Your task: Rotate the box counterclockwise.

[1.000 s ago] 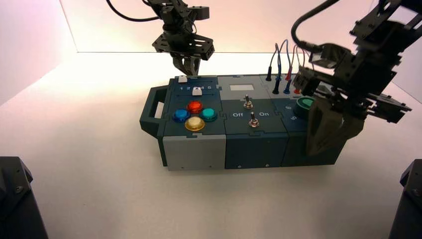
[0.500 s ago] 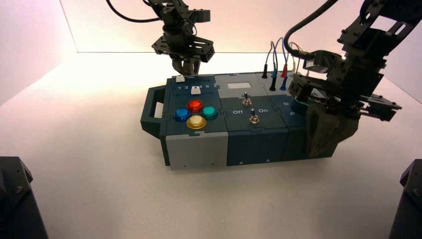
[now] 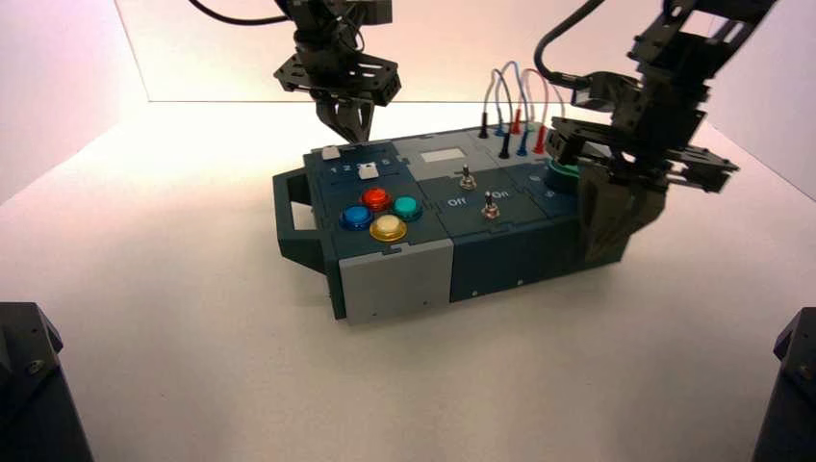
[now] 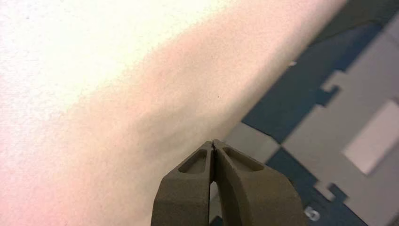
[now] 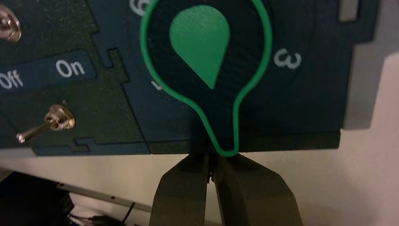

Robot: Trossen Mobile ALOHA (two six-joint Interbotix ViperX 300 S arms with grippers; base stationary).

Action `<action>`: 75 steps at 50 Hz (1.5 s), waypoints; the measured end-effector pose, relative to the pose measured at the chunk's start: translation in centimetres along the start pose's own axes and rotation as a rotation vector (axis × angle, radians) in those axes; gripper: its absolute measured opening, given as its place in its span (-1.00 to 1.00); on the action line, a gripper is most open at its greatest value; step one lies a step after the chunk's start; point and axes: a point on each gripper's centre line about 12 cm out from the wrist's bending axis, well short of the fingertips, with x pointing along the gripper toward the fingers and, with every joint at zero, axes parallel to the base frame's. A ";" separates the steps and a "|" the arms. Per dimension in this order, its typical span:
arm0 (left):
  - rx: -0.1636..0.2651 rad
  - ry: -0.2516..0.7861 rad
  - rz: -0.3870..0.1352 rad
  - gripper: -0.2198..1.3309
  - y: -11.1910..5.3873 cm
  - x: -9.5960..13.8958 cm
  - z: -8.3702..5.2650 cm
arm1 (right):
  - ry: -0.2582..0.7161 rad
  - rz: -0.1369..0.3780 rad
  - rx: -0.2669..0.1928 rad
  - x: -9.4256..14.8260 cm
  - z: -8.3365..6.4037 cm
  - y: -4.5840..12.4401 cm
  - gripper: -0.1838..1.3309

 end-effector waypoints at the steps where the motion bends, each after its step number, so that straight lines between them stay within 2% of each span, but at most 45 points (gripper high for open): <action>1: 0.000 0.002 0.000 -0.93 0.0 0.0 -0.1 | 0.002 -0.005 -0.003 0.1 0.1 -0.1 -0.95; 17: 0.016 0.012 0.004 -0.93 0.3 -0.4 -1.1 | -0.011 -0.031 -0.027 0.2 2.5 -0.3 -0.95; 27: 0.031 0.032 0.003 -0.93 0.3 0.0 -1.8 | -0.055 -0.050 -0.015 -0.6 4.7 -1.5 -0.95; 38: 0.031 0.103 -0.005 -0.93 0.3 0.5 -3.8 | -0.087 -0.056 -0.012 -1.1 6.7 -1.9 -0.95; 40: 0.032 0.140 -0.008 -0.93 0.2 0.6 -4.9 | -0.101 -0.055 -0.017 -1.2 7.6 -1.7 -0.95; 43: 0.032 0.150 -0.009 -0.93 0.2 0.5 -5.4 | -0.105 -0.054 -0.019 -1.2 8.2 -1.6 -0.96; 44: 0.029 0.173 -0.013 -0.93 0.1 0.4 -6.3 | -0.119 -0.052 -0.021 -1.2 9.1 -1.4 -0.96; 54: 0.027 0.182 -0.015 -0.93 -0.1 -0.5 -7.3 | -0.150 -0.046 -0.035 -1.7 10.9 -1.0 -0.96; 60: 0.030 0.175 -0.015 -0.93 -0.1 -0.9 -7.4 | -0.153 -0.046 -0.036 -1.7 10.9 -0.9 -0.96; 65: 0.034 0.143 -0.014 -0.93 -0.2 -2.0 -6.9 | -0.144 -0.048 -0.042 -1.8 9.9 -0.9 -0.95; 71: 0.025 0.054 -0.005 -0.93 0.1 -5.1 -6.0 | -0.177 -0.046 -0.054 -3.5 7.7 -1.0 -0.95; 72: 0.025 0.054 -0.005 -0.93 0.1 -5.1 -6.0 | -0.177 -0.046 -0.054 -3.5 7.7 -1.0 -0.95; 75: 0.001 -0.011 0.010 -0.93 1.0 -7.6 -5.8 | -0.226 -0.037 -0.063 -5.1 6.6 -0.9 -0.95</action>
